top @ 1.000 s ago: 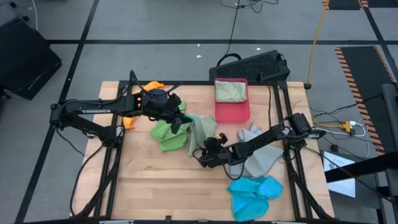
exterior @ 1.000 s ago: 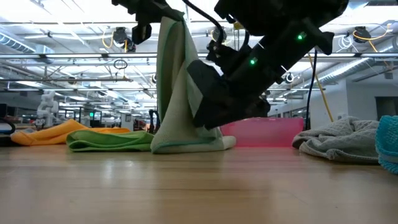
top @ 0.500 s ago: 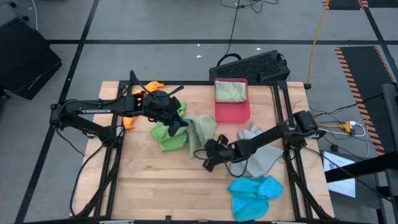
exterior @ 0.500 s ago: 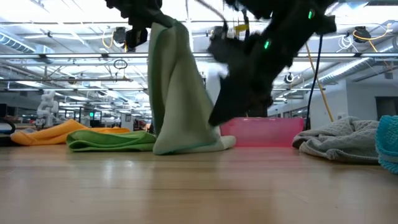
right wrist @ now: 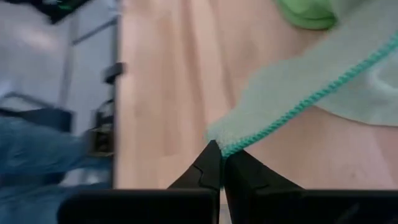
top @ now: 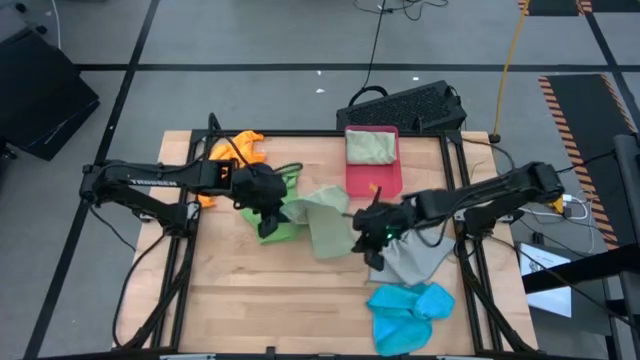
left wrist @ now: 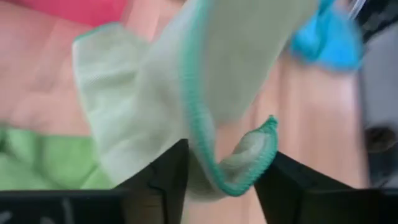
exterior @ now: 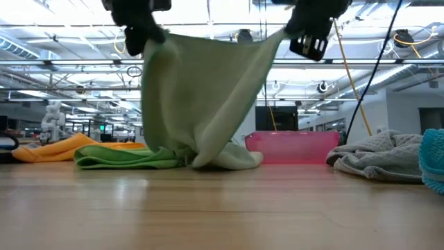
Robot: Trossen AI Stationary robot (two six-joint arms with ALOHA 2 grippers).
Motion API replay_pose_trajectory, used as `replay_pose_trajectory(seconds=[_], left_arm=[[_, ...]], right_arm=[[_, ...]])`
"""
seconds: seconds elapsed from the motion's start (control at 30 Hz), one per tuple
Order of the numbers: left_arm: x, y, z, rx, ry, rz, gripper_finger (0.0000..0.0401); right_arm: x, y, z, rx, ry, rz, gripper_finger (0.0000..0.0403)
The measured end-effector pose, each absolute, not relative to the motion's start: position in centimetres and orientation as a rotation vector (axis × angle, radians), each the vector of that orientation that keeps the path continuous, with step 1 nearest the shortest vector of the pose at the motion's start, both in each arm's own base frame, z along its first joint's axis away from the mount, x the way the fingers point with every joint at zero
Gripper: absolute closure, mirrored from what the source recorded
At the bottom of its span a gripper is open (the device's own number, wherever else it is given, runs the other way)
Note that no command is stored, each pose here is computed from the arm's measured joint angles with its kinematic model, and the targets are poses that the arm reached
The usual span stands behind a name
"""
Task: Fold microfiber towels
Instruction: Fold the light green microfiber cloth
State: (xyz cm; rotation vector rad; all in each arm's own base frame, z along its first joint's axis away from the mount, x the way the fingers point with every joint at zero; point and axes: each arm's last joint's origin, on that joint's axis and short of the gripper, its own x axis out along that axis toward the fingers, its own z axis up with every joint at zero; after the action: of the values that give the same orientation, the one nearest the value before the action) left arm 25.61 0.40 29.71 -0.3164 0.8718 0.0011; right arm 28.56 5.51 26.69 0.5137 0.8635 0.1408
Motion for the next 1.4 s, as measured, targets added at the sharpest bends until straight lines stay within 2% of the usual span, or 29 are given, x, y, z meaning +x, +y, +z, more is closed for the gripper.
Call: replay_pose_trajectory(seconds=[0.2,0.33,0.43,0.57,0.7,0.83,0.97,1.13,1.4], left_arm=[[25.0,-0.2,29.2,-0.058,0.942,-0.030,0.0164],[24.9,0.3,29.5,-0.094,0.929,-0.067,0.0124],[24.7,0.8,29.4,-0.196,0.943,-0.075,0.0110],[24.2,1.1,29.2,-0.311,0.992,-0.192,0.0113],[23.5,0.6,28.0,-0.284,1.083,-0.303,0.0124],[22.4,0.1,25.8,-0.164,1.218,-0.252,0.0127],[22.3,-0.6,24.5,-0.215,1.247,-0.156,0.0127],[23.0,-3.4,24.3,-0.281,1.155,-0.070,0.0128],[24.1,-8.0,23.7,-0.186,0.801,0.166,0.0128]], right_arm=[[27.3,2.9,28.7,0.610,0.832,0.271,0.0402],[26.8,1.5,29.4,0.673,0.820,0.344,0.0402],[26.7,0.4,29.5,0.708,0.809,0.382,0.0402],[26.6,-0.8,29.8,0.756,0.794,0.437,0.0402],[26.4,-1.8,29.9,0.798,0.788,0.474,0.0403],[26.3,-2.5,29.9,0.816,0.778,0.476,0.0403],[26.3,-2.8,29.9,0.820,0.774,0.471,0.0403],[26.3,-2.9,29.9,0.833,0.776,0.452,0.0403],[26.4,-3.5,29.8,0.908,0.775,0.286,0.0403]])
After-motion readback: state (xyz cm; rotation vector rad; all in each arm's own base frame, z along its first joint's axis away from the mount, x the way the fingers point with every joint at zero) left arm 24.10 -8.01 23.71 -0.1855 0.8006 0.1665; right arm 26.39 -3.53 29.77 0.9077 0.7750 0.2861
